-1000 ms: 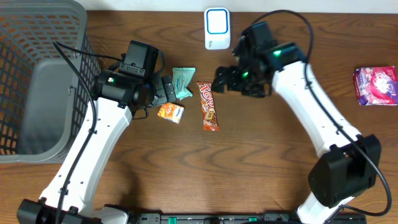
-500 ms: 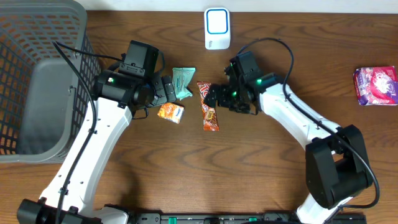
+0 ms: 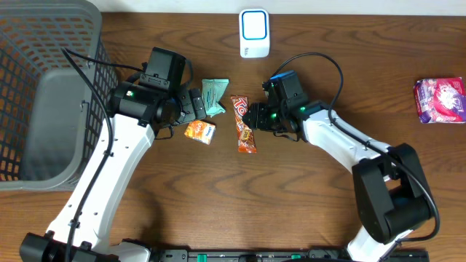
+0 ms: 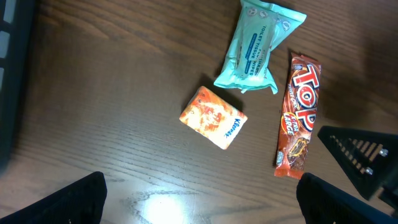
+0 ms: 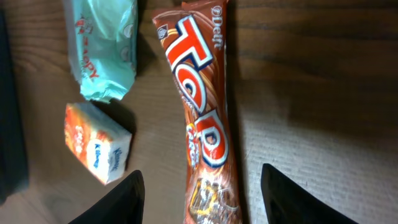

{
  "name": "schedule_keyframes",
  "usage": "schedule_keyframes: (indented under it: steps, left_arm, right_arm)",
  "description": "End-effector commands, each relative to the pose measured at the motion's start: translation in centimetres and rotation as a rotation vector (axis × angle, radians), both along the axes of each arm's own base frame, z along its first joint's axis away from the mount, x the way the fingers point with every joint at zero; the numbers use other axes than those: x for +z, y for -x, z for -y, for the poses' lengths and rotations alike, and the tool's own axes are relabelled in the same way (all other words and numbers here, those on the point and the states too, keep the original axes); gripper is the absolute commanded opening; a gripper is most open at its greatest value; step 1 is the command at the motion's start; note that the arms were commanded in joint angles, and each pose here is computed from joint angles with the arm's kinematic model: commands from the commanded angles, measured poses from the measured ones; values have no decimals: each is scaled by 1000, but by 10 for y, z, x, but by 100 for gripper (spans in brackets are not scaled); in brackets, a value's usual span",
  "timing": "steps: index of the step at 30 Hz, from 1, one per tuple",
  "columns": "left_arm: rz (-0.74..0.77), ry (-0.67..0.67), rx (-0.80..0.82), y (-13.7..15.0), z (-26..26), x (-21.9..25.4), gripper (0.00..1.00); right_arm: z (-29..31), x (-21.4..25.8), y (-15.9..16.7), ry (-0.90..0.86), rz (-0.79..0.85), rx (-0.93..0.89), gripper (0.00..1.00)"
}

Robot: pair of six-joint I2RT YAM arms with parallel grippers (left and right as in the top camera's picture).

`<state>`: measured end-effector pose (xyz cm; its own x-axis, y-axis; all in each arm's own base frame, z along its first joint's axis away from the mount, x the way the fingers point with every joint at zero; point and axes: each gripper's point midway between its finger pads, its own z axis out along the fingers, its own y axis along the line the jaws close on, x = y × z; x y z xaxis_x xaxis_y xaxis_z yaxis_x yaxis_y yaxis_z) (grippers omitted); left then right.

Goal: Scan the item barcode
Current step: 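Move the right gripper to the red TOP bar and grasp it, then lift the red TOP bar with the right gripper toward the scanner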

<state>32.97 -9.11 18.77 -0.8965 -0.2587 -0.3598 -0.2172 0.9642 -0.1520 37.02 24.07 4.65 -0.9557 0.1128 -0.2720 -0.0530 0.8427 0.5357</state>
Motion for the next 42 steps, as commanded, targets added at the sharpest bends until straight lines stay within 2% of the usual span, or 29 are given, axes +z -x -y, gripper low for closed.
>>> schedule_keyframes:
  steps: [1,6,12,16,17,22,25,28,31,35,39,42]
  left_arm:
    - [4,-11,-3,-2,-2,2,98]
    - [4,-11,-3,-2,-2,2,98]
    - [4,-11,-3,-2,-2,2,98]
    - [4,-11,-3,-2,-2,2,98]
    - [4,-11,-3,-2,-2,1,98]
    - [4,-11,-3,-2,-2,2,98]
    - [4,-11,-3,-2,-2,2,98]
    - [4,-11,-3,-2,-2,2,98]
    - [4,-11,-3,-2,-2,2,98]
    - [4,-11,-3,-2,-2,2,98]
    - [4,-11,-3,-2,-2,2,98]
    - [4,-11,-3,-2,-2,2,98]
  right_arm:
    - [2,-28,5,34,-44,-10,54]
    - [-9,-50,4,-13,-75,15,43]
    - [-16,-70,7,-42,-107,38,35]
    - [-18,-70,6,-51,-102,42,11]
    - [-19,-69,5,-56,-98,44,1]
    - [-18,-63,2,-68,-85,41,1]
    - [-17,-42,-2,-136,-105,9,1]
    - [-17,-5,-6,-301,-177,-54,1]
    - [-16,42,-7,-492,-224,-43,1]
    - [-2,88,-7,-644,-283,-55,1]
    - [5,118,2,-765,-425,-77,1]
    - [3,137,20,-864,-664,-90,2]
